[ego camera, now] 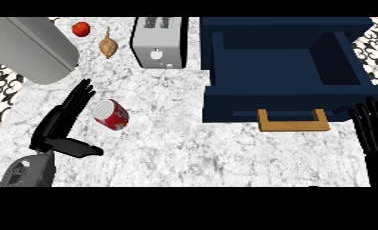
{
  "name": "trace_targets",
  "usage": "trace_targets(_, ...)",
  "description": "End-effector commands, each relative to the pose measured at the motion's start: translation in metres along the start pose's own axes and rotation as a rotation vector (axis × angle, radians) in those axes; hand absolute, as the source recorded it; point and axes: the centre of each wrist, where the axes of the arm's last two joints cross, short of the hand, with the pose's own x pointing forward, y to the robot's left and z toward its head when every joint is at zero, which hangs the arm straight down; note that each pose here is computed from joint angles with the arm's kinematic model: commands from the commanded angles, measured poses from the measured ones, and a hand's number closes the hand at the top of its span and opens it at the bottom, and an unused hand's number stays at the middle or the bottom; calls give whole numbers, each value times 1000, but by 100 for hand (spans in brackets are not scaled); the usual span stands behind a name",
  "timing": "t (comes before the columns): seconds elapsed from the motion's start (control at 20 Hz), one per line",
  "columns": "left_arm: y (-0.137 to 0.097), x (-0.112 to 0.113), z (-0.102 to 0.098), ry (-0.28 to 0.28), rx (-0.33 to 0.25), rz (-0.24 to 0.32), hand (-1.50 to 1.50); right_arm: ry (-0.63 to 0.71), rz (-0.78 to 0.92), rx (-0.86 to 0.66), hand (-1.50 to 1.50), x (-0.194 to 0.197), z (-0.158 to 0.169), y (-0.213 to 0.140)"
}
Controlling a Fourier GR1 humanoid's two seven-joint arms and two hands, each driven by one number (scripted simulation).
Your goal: Pick up the can, place it into the drawer and close the drawer
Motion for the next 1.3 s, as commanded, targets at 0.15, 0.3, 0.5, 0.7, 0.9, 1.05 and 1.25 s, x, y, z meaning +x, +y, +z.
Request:
trace_targets(0.15,8,2,1,19,6,0,-150,-8,3,-28,-150,0,6,5)
trace_targets(0.3,-13,-25,-3,22,2,-5,-150,-7,14,-13,-150,6,-3,-2)
trace_targets(0.5,-9,-41,-8,46,13,5,-150,-6,-2,-1,-150,-2,3,-17)
trace_targets(0.7,12,-43,0,85,18,17,-150,-17,1,-13,-150,13,12,11)
trace_targets(0.9,2,-64,8,58,28,23,-150,-42,10,3,-150,8,8,12)
trace_targets(1.05,-3,-64,0,55,10,26,-150,-11,7,10,-150,5,6,-9)
trace_targets(1.25,-2,-60,-18,63,25,17,-150,-6,10,-11,-150,2,-6,4)
